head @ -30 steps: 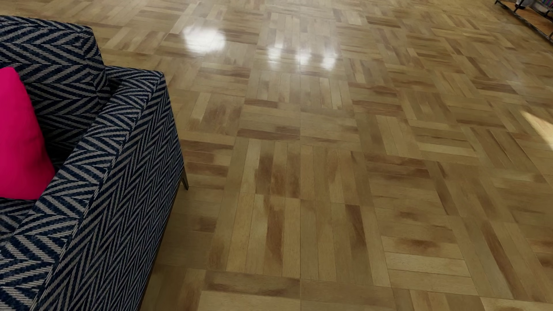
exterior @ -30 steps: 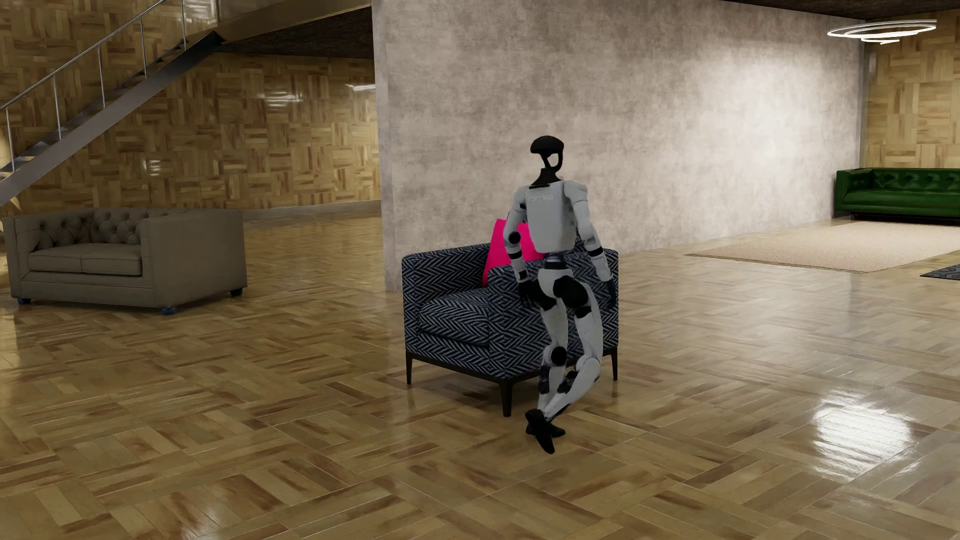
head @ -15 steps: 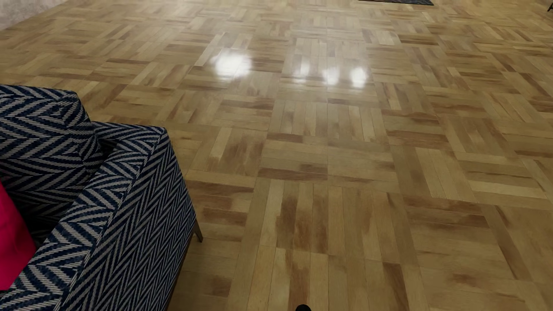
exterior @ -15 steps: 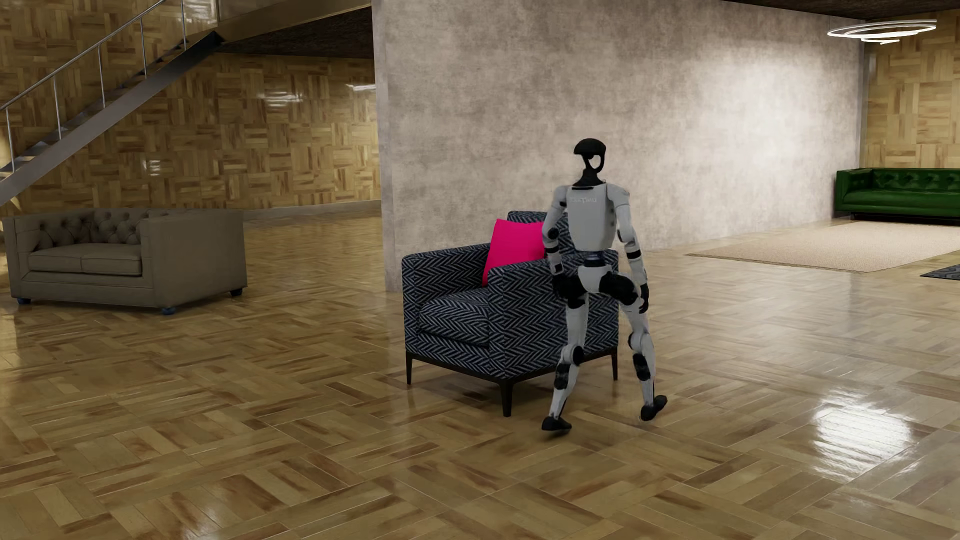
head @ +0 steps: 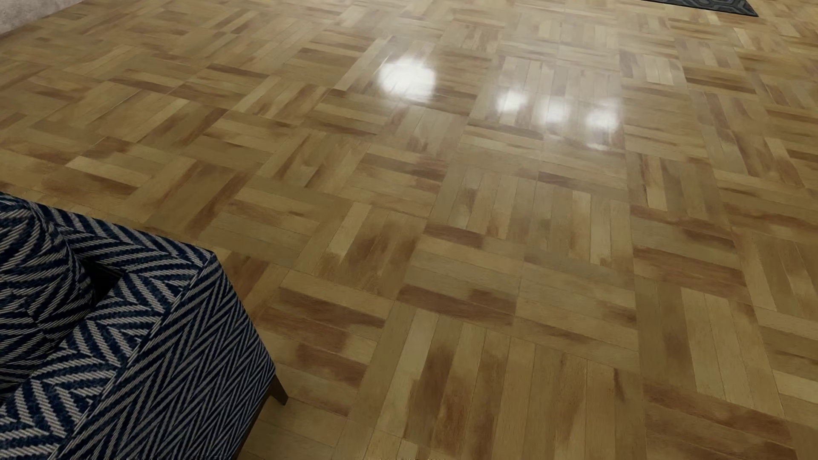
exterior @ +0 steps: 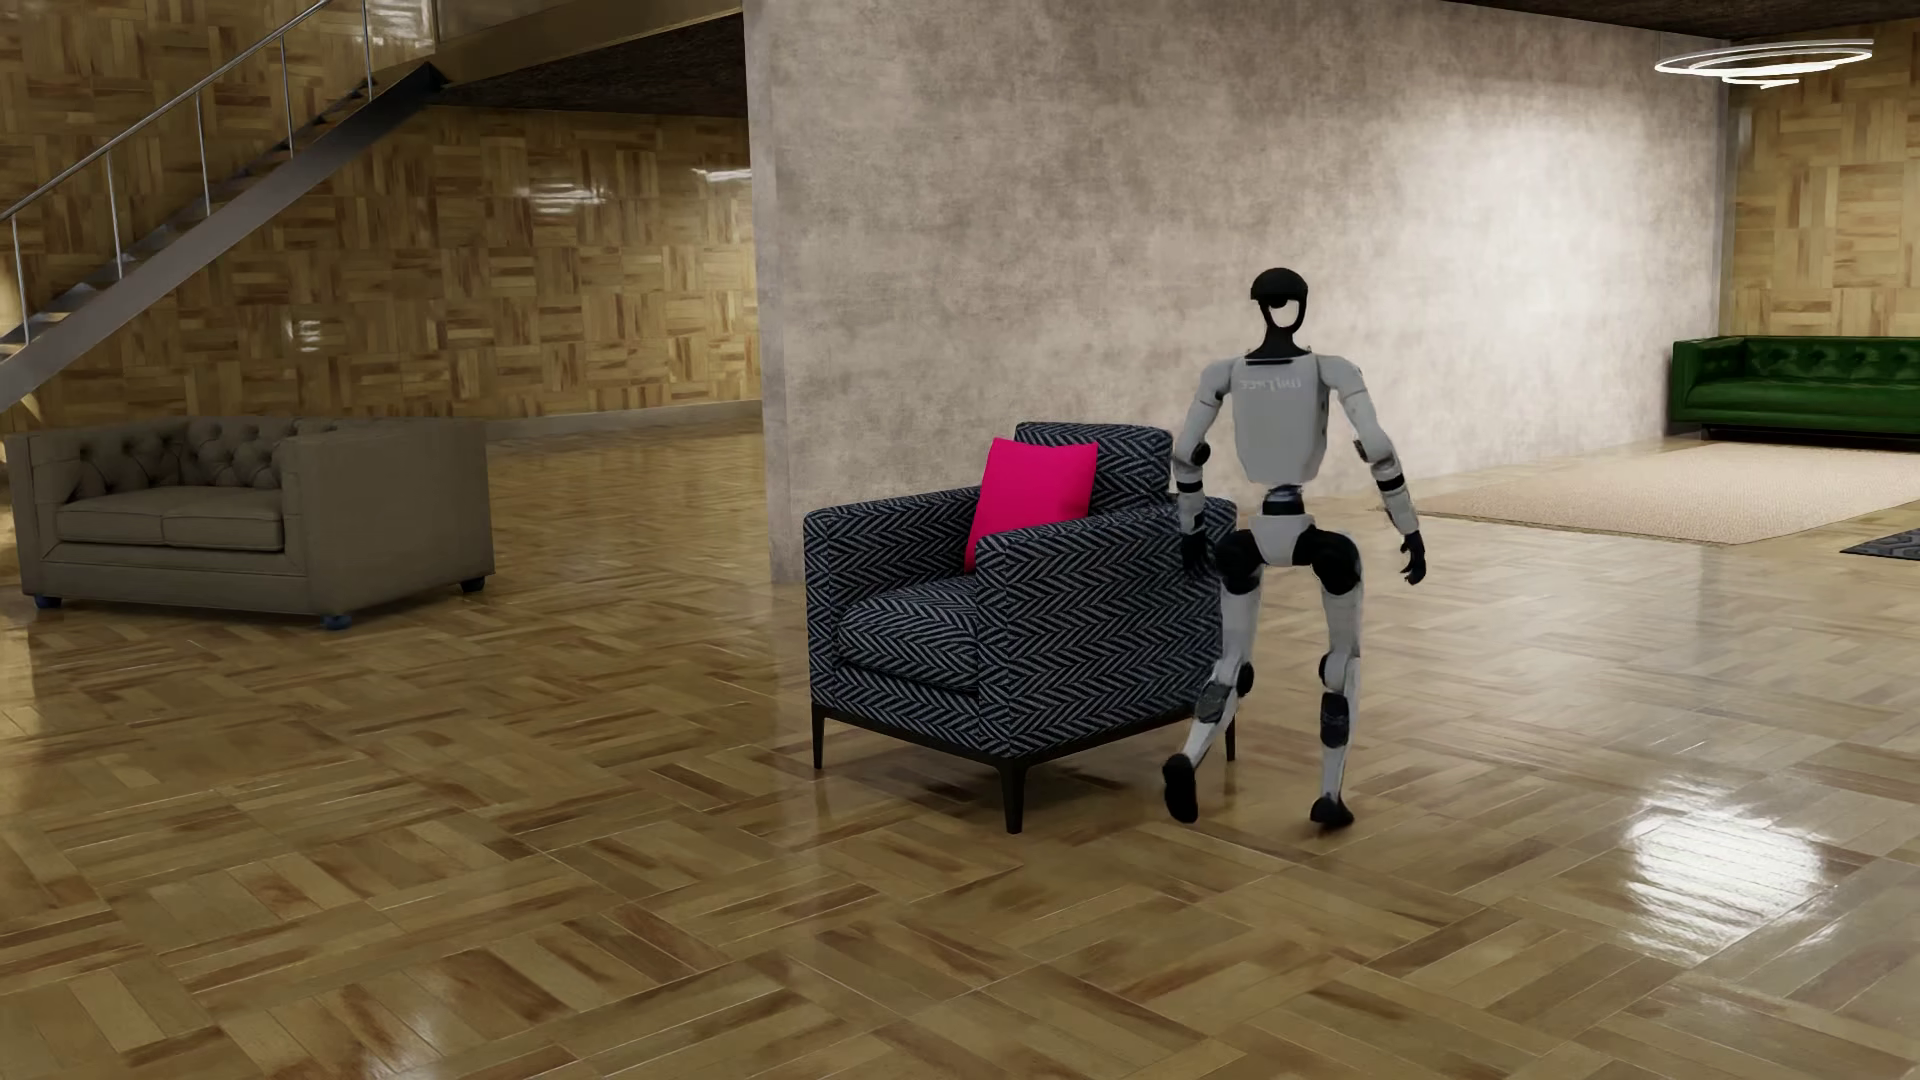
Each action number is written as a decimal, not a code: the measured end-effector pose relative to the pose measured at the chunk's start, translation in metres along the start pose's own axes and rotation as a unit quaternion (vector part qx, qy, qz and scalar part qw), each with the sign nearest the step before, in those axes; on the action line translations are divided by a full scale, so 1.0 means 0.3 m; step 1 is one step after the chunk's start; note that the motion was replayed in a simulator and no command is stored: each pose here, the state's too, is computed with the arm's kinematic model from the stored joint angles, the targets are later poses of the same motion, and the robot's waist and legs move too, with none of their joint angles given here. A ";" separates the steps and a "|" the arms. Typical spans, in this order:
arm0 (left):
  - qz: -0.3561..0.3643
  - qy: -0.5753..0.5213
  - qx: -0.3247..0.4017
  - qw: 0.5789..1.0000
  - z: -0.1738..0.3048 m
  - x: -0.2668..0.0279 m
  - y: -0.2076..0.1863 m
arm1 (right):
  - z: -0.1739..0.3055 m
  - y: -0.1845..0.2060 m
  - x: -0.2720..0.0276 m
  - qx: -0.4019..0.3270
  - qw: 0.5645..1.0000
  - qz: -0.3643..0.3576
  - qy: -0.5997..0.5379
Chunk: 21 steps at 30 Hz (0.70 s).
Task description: Circle the armchair
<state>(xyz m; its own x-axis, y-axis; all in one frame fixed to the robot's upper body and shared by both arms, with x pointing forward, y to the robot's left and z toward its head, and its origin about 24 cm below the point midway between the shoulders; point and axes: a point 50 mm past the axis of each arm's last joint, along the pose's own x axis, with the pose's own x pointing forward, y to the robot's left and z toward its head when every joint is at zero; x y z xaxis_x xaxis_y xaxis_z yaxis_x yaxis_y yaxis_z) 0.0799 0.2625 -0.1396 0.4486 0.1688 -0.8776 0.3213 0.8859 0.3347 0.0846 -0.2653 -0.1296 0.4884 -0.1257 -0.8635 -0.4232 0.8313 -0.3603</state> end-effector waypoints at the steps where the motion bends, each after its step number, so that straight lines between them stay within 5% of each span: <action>1: 0.016 -0.031 -0.003 0.999 0.063 0.010 0.040 | 0.029 -0.052 0.010 -0.003 1.000 -0.020 -0.010; 5: 0.048 -0.105 0.003 0.993 0.210 0.011 0.124 | 0.132 -0.206 0.025 0.003 0.995 -0.082 -0.049; 9: 0.031 -0.082 0.014 0.996 0.165 0.014 0.089 | 0.207 -0.220 0.021 -0.003 0.992 -0.086 -0.092; 16: -0.042 0.094 0.030 0.994 -0.152 -0.025 -0.085 | 0.059 -0.073 0.023 0.002 0.999 -0.029 -0.019; 21: -0.041 0.081 0.025 0.996 -0.130 -0.020 -0.087 | -0.205 0.168 -0.045 -0.009 0.989 0.069 0.133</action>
<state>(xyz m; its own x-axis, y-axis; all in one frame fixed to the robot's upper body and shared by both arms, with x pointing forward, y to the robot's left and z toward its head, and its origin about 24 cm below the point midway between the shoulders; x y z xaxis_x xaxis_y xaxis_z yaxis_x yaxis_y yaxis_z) 0.0363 0.2552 -0.1565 0.2800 0.1677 -0.9452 0.3950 0.8773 0.2726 0.0097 -0.2548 -0.1577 0.2088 -0.1519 -0.9661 -0.4857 0.8413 -0.2373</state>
